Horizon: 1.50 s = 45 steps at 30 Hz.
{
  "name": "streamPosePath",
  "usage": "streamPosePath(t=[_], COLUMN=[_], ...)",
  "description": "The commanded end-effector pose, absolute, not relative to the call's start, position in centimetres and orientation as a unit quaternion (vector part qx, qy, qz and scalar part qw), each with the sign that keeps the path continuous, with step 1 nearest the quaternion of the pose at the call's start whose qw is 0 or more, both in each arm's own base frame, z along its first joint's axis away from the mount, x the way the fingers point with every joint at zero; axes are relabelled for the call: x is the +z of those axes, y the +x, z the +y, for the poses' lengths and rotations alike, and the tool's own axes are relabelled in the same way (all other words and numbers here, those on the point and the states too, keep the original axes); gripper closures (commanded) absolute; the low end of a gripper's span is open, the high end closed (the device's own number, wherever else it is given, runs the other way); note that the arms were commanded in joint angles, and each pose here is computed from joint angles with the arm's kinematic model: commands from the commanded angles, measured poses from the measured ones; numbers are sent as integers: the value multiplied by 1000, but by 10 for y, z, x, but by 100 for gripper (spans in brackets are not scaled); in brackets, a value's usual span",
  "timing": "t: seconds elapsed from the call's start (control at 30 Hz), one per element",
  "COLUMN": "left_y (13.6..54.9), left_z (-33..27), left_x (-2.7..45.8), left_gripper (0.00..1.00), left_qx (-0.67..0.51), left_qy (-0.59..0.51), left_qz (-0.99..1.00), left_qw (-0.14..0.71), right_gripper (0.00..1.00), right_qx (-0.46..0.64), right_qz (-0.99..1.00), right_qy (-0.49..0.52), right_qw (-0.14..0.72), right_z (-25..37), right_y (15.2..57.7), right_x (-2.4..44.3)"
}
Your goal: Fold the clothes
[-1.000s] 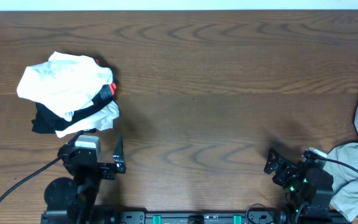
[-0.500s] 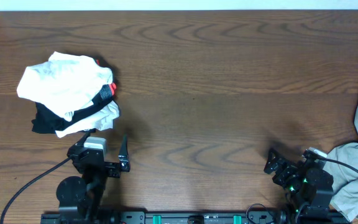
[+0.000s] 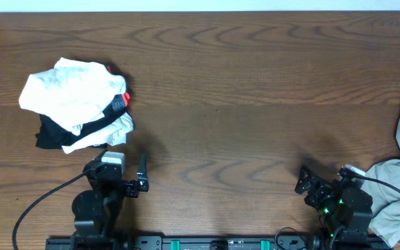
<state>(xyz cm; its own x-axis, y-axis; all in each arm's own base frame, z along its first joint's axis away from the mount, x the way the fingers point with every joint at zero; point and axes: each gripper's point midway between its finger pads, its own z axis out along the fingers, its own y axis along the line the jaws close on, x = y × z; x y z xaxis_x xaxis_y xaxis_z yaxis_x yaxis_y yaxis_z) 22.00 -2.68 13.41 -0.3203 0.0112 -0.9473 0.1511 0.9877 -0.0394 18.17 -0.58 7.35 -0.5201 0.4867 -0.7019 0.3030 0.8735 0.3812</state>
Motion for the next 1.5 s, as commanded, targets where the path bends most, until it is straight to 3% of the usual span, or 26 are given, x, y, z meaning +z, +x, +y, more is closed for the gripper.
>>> streamPosePath(t=[0.0, 1.47], left_y=[221, 222], left_z=[-29, -29], left_x=[128, 117], left_gripper=[2, 2], left_qx=[-68, -68], left_qy=[49, 49], left_qz=[809, 817], left_qw=[581, 571], right_gripper=[1, 1], right_qx=[109, 109], right_qz=[865, 865], right_qy=[229, 229], right_qw=[432, 432], right_z=[-5, -5], right_y=[182, 182], right_x=[71, 71])
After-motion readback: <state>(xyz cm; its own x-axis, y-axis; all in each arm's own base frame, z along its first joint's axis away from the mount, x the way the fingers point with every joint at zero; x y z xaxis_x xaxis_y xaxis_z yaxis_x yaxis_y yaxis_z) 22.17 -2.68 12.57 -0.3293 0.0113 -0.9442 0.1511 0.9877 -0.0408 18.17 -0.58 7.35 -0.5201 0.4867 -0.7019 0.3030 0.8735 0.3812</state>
